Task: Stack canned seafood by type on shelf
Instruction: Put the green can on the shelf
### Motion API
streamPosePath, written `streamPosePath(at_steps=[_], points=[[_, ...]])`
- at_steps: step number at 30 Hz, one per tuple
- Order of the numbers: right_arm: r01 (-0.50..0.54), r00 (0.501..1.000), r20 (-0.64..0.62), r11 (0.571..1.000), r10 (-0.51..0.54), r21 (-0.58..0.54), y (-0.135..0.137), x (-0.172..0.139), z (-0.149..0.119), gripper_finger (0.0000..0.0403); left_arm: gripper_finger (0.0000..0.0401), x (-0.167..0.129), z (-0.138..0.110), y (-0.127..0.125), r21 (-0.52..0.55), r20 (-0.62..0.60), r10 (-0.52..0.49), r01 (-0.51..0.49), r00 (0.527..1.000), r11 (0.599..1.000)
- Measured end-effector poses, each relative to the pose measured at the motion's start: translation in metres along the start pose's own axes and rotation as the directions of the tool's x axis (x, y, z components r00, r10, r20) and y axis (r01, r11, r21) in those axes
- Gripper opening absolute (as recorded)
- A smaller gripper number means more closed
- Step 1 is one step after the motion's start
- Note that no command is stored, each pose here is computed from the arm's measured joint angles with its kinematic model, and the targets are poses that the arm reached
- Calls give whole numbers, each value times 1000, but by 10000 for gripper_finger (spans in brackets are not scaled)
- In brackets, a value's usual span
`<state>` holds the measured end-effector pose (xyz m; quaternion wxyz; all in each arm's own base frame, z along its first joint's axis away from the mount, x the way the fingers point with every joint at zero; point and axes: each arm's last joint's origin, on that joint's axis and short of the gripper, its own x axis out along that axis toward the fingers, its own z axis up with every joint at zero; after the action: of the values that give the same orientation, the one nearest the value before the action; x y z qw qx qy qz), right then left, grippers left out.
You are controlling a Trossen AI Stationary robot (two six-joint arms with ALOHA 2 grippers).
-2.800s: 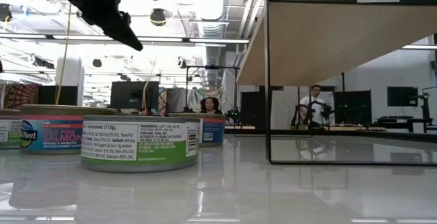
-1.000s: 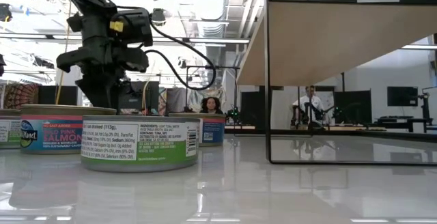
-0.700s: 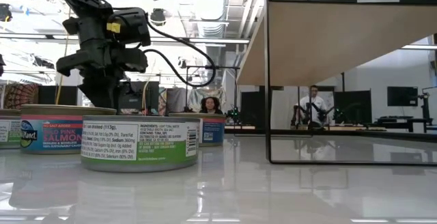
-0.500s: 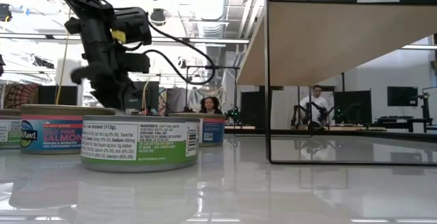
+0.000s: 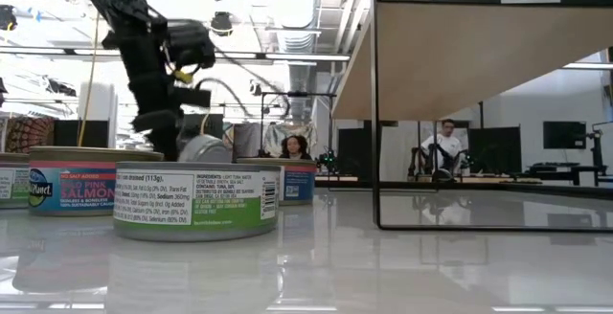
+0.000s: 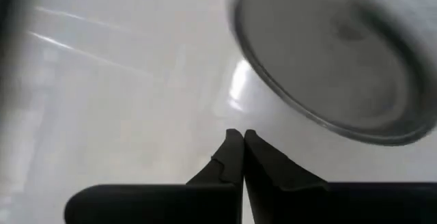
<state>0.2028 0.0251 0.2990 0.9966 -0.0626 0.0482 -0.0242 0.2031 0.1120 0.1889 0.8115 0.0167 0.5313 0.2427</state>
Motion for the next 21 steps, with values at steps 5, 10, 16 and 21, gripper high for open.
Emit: streamPosePath(at_steps=[5,10,16,21], points=[[17,1000,2,1000,-17,0,-3,0,0,295,5,-41,20,5,-87,188,135,-120,973,989],[25,1000,5,1000,-25,4,-5,-1,1,295,71,-54,28,-2,-192,287,185,-133,940,972],[25,1000,-1,1000,-25,17,-5,1,0,295,220,-40,47,-6,-343,373,199,-64,906,937],[15,1000,1,999,-15,29,-3,1,0,295,307,-28,51,-3,-392,243,198,-91,950,916]])
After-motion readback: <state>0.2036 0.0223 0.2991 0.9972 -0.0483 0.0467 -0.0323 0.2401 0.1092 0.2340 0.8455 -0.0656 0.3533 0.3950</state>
